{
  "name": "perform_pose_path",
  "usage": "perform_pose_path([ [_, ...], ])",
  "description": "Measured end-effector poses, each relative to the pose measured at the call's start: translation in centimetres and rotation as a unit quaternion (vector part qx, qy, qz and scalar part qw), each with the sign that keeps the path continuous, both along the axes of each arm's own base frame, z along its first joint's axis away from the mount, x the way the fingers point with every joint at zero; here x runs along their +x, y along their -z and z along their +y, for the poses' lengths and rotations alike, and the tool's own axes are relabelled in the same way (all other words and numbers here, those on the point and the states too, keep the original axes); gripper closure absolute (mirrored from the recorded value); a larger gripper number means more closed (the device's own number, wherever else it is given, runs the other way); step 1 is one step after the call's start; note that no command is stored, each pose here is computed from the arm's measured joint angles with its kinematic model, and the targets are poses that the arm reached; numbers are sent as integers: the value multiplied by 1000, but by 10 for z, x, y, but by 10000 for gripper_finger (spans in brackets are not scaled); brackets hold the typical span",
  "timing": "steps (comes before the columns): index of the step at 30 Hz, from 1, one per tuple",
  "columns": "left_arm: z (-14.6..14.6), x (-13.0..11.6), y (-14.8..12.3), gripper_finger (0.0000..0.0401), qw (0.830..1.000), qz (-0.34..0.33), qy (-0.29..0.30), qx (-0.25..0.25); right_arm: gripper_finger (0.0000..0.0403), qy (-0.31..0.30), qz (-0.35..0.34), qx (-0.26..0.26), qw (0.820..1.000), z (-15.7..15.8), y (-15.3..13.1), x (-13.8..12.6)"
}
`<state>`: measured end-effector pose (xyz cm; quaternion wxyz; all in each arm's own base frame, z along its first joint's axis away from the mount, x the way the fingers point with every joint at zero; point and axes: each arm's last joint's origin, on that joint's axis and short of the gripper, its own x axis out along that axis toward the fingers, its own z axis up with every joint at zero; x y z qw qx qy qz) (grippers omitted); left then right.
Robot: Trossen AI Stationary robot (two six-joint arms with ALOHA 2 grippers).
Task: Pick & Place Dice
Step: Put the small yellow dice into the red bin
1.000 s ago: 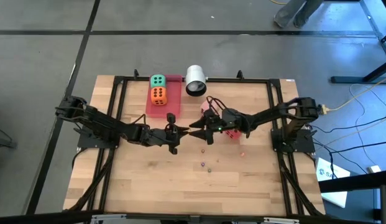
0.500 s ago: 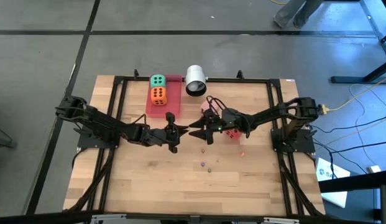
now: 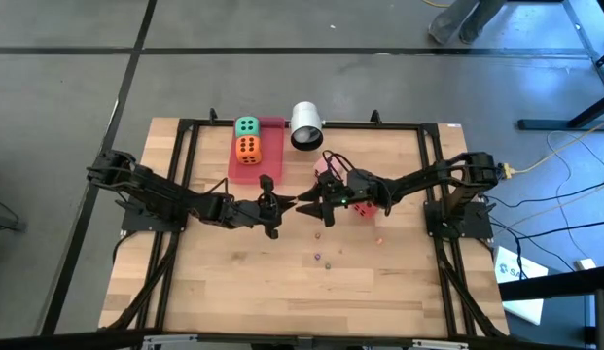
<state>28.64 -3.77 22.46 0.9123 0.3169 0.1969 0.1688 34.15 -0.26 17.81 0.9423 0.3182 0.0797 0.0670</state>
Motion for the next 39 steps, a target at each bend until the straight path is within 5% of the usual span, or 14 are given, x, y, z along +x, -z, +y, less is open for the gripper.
perform_pose_path([
  [27,-1,1,0,381,1000,-2,15,-4,353,7,8,-6,1000,-1,2,0],
  [39,-1,1,-1,340,1000,-10,16,-19,355,6,10,-10,1000,-2,3,0],
])
